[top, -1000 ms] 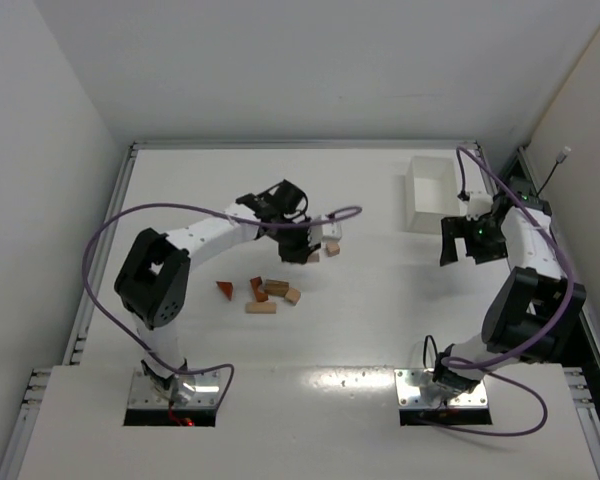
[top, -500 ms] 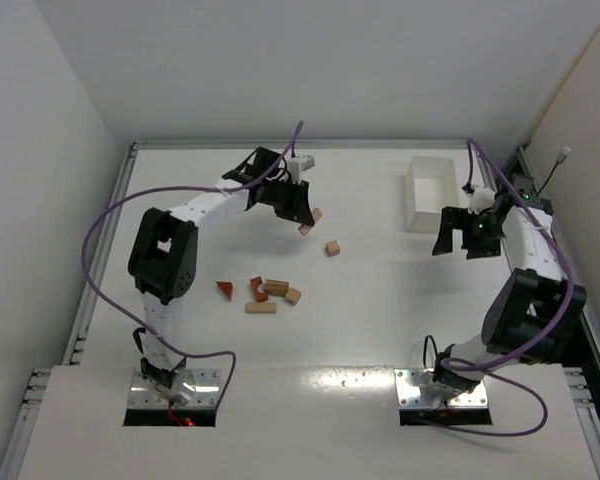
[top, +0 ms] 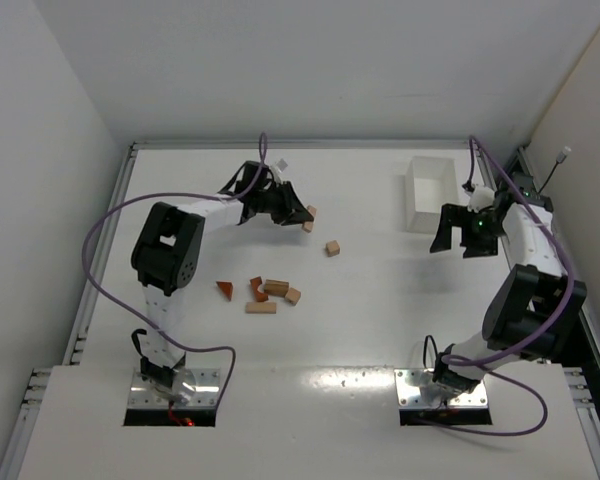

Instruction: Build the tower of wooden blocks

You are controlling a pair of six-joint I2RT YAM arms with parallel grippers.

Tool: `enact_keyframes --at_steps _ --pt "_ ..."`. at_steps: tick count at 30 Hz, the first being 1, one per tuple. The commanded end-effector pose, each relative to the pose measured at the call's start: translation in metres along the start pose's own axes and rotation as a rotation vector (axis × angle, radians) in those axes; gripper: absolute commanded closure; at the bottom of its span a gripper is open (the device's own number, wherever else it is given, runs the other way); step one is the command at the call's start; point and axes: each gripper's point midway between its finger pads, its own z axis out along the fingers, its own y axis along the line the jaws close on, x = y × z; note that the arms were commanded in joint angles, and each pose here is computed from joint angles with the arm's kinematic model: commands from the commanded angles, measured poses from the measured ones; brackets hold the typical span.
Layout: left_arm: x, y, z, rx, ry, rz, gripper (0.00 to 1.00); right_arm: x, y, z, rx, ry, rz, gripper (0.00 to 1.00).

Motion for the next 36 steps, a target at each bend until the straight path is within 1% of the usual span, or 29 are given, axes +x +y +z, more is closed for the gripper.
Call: enact_keyframes --at_steps 1,5,6,9,10,12,13,14,15,17,18,23,24,26,27,30,31,32,33,34,35,36 --pt "-0.024 0.0 0.001 -0.007 -0.12 -0.084 1.0 -0.015 0.006 -0.009 -0.023 -0.044 -0.019 0.0" --pt "-0.025 0.009 0.008 -0.059 -0.151 -0.099 1.0 -0.01 0.006 -0.008 -0.028 -0.028 -0.03 0.0" --pt "-0.02 0.016 0.01 -0.105 -0.153 -0.1 1.0 -0.011 0.007 -0.01 -0.025 -0.036 -0.034 0.0" --pt "-0.015 0.019 0.016 -0.138 -0.172 -0.104 1.0 -0.011 0.007 -0.01 -0.025 -0.036 -0.034 0.0" --pt "-0.012 0.026 0.016 -0.165 -0.171 -0.115 1.0 -0.011 0.007 -0.01 -0.025 -0.036 -0.034 0.0" --pt "0.0 0.023 0.022 -0.169 -0.152 -0.115 1.0 -0.011 0.006 -0.01 -0.025 -0.036 -0.043 0.0" --pt "0.008 0.028 0.024 -0.186 -0.142 -0.118 1.0 -0.009 0.007 -0.01 -0.027 -0.028 -0.039 0.0" --pt "0.019 0.026 0.027 -0.171 -0.115 -0.127 1.0 -0.008 0.004 -0.011 -0.024 -0.031 -0.04 0.0" --pt "0.021 0.022 0.025 -0.155 -0.11 -0.133 1.0 -0.008 0.002 -0.011 -0.015 -0.028 -0.04 0.0" --pt "0.043 0.024 0.03 -0.168 -0.069 -0.13 1.0 -0.006 0.003 -0.012 -0.017 -0.021 -0.045 0.0" --pt "0.045 0.023 0.028 -0.168 -0.07 -0.153 1.0 -0.006 0.003 -0.012 -0.017 -0.021 -0.045 0.0" --pt "0.066 0.032 0.028 -0.199 -0.041 -0.181 1.0 -0.004 0.003 -0.012 -0.02 -0.013 -0.051 0.0" --pt "0.065 0.033 0.028 -0.206 -0.05 -0.191 0.97 -0.004 0.003 -0.012 -0.02 -0.013 -0.051 0.0" --pt "0.071 0.035 0.029 -0.217 -0.044 -0.19 0.95 -0.003 0.002 -0.01 -0.022 -0.005 -0.047 0.0" --pt "0.074 0.033 0.031 -0.215 -0.037 -0.185 0.91 -0.003 0.002 -0.01 -0.022 -0.005 -0.047 0.0" --pt "0.073 0.036 0.033 -0.219 -0.047 -0.202 0.84 -0.006 0.002 -0.011 -0.02 -0.013 -0.051 0.0" --pt "0.075 0.039 0.035 -0.226 -0.042 -0.205 0.84 -0.006 0.002 -0.011 -0.02 -0.013 -0.051 0.0" --pt "0.079 0.034 0.037 -0.209 -0.031 -0.197 0.84 -0.006 0.002 -0.011 -0.02 -0.013 -0.051 0.0" --pt "0.078 0.034 0.039 -0.209 -0.03 -0.197 0.87 -0.006 0.002 -0.011 -0.02 -0.013 -0.051 0.0" --pt "0.081 0.035 0.044 -0.209 -0.021 -0.183 0.97 -0.005 0.004 -0.014 -0.02 -0.013 -0.051 0.0" --pt "0.079 0.035 0.045 -0.215 -0.015 -0.172 1.0 -0.005 0.004 -0.014 -0.02 -0.013 -0.051 0.0" --pt "0.079 0.025 0.052 -0.191 -0.006 -0.158 1.0 -0.001 0.002 -0.012 -0.014 -0.002 -0.056 0.0"
